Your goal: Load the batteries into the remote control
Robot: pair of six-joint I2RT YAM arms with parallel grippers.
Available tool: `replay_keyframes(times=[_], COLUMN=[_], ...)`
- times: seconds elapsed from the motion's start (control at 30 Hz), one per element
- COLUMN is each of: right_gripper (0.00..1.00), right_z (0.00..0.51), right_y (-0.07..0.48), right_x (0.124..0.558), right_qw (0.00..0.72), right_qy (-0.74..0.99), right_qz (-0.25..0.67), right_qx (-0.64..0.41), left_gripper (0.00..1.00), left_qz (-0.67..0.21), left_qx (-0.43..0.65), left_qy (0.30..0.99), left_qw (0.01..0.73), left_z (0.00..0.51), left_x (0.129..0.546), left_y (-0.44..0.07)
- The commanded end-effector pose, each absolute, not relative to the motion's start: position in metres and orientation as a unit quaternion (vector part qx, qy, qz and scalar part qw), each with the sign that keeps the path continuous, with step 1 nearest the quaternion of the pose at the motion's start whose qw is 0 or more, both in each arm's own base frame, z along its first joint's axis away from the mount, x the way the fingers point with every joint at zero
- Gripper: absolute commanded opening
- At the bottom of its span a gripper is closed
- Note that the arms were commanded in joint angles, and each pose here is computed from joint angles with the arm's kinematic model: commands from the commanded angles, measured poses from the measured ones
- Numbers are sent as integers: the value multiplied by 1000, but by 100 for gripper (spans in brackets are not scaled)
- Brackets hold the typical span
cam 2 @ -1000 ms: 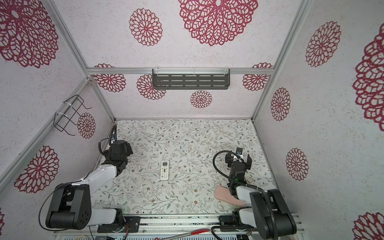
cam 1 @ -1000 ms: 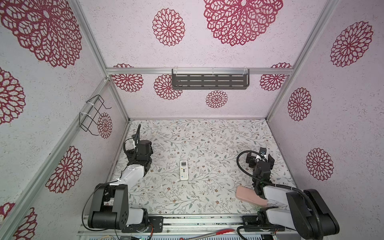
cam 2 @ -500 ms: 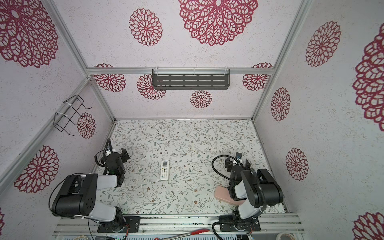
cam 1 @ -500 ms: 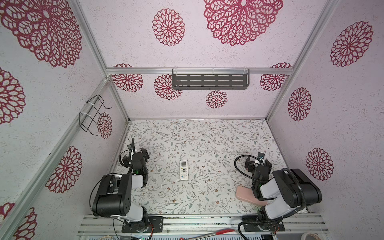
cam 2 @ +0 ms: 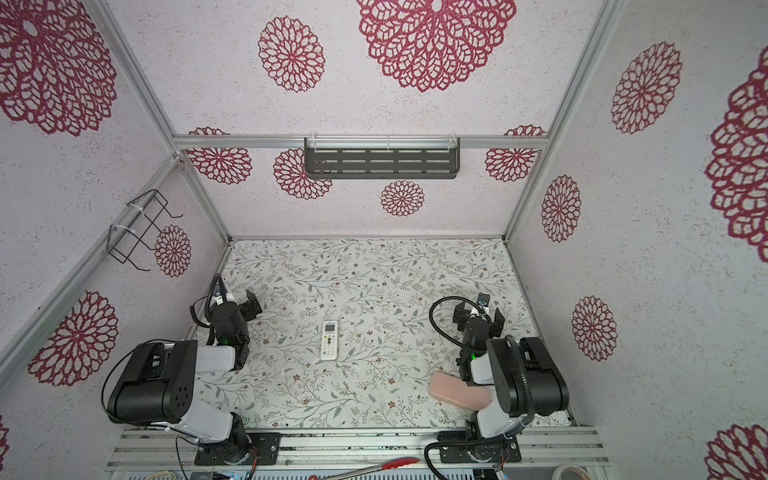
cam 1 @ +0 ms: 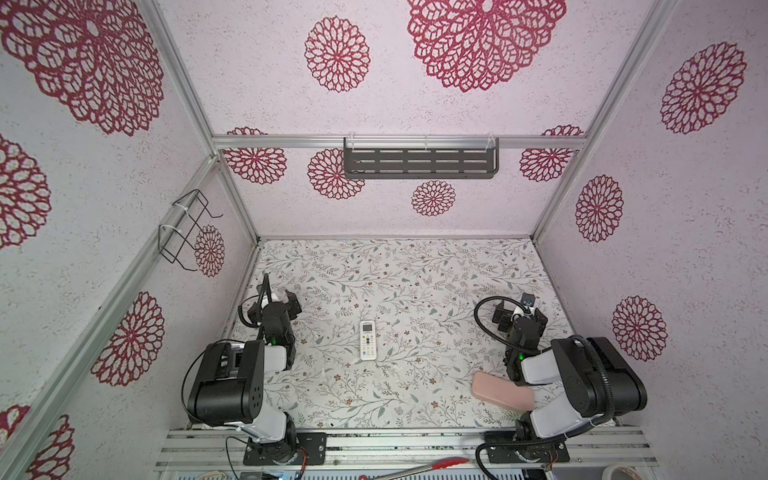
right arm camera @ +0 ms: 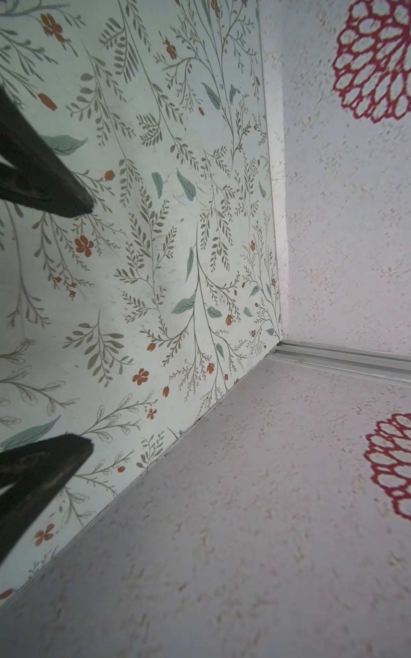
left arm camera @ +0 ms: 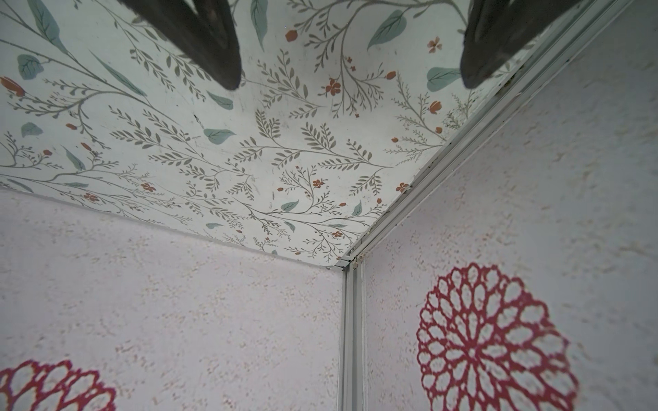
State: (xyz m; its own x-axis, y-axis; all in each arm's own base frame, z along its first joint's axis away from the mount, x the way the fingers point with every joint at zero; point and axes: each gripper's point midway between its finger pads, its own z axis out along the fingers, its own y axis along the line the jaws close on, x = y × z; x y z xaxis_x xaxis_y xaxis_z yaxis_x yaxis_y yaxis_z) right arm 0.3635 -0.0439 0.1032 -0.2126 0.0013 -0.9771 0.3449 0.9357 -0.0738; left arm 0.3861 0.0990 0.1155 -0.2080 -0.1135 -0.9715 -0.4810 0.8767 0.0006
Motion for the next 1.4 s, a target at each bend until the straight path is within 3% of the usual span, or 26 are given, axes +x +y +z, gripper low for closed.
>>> replay_keyframes(times=[0.0, 0.23, 0.4, 0.57, 0.7, 0.87, 1.37], right_gripper=[99, 99, 99, 99, 99, 99, 99], right_z=[118, 120, 134, 119, 132, 118, 121], right_y=[-44, -44, -41, -44, -45, -44, -29], right_x=[367, 364, 333, 363, 337, 367, 362], right_qw=[638, 643, 695, 643, 688, 637, 652], right_qy=[749, 745, 700, 745, 705, 750, 743], right_qz=[-125, -127, -114, -122, -115, -125, -118], right_qx=[126, 126, 121, 127, 130, 124, 89], left_gripper=[97, 97, 98, 98, 98, 97, 98], left_qz=[156, 155, 155, 155, 155, 155, 155], left_qx=[-190, -191, -191, -191, -191, -191, -191], left_qy=[752, 752, 752, 752, 752, 752, 752], left_qw=[611, 612, 611, 612, 612, 611, 612], left_z=[125, 125, 125, 125, 125, 125, 125], left_x=[390, 390, 390, 390, 390, 390, 390], left_y=[101, 102, 102, 102, 102, 102, 102])
